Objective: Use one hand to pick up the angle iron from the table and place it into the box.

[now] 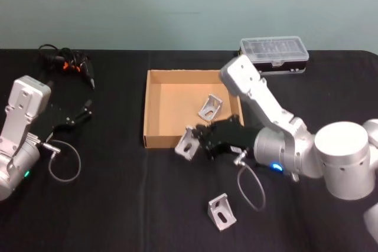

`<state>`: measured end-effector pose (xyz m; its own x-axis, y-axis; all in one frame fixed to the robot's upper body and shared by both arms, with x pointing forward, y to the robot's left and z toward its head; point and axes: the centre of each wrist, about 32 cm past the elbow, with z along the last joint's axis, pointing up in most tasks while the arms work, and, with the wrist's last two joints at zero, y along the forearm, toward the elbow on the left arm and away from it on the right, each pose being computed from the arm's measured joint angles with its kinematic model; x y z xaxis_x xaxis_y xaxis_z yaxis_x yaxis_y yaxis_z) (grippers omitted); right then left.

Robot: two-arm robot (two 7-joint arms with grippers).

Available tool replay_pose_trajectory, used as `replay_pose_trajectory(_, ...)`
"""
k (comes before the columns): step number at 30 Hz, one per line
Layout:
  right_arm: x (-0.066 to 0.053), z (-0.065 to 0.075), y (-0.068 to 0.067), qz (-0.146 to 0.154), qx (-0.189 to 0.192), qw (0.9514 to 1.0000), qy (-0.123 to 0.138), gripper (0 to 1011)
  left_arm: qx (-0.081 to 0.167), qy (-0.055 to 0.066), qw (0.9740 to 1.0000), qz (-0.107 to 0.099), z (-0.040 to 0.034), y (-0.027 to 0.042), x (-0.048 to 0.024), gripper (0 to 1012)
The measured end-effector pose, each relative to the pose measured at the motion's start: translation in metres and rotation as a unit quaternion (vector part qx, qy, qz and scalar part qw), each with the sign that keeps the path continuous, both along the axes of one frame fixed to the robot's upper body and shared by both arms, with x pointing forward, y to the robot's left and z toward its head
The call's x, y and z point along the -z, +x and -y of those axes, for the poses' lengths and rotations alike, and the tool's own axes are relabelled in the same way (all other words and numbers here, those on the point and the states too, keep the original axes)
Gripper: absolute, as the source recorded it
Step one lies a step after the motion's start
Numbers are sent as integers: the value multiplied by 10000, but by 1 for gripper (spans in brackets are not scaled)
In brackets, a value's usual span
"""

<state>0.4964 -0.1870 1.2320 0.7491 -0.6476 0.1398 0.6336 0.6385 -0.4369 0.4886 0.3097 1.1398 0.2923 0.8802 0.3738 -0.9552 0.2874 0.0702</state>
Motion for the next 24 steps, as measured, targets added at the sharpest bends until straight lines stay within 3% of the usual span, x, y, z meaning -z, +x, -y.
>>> replay_pose_trajectory(8,-70,-70,277,116,272,9995,100,62,0,0,10000,0,0,0,0,1011)
replay_pose_trajectory(15,-27,-105,508,110,559,9983,95,62,0,0,10000,0,0,0,0,1011)
replay_pose_trajectory(24,114,-195,783,-54,736,9973,-43,61,0,0,10000,0,0,0,0,1011)
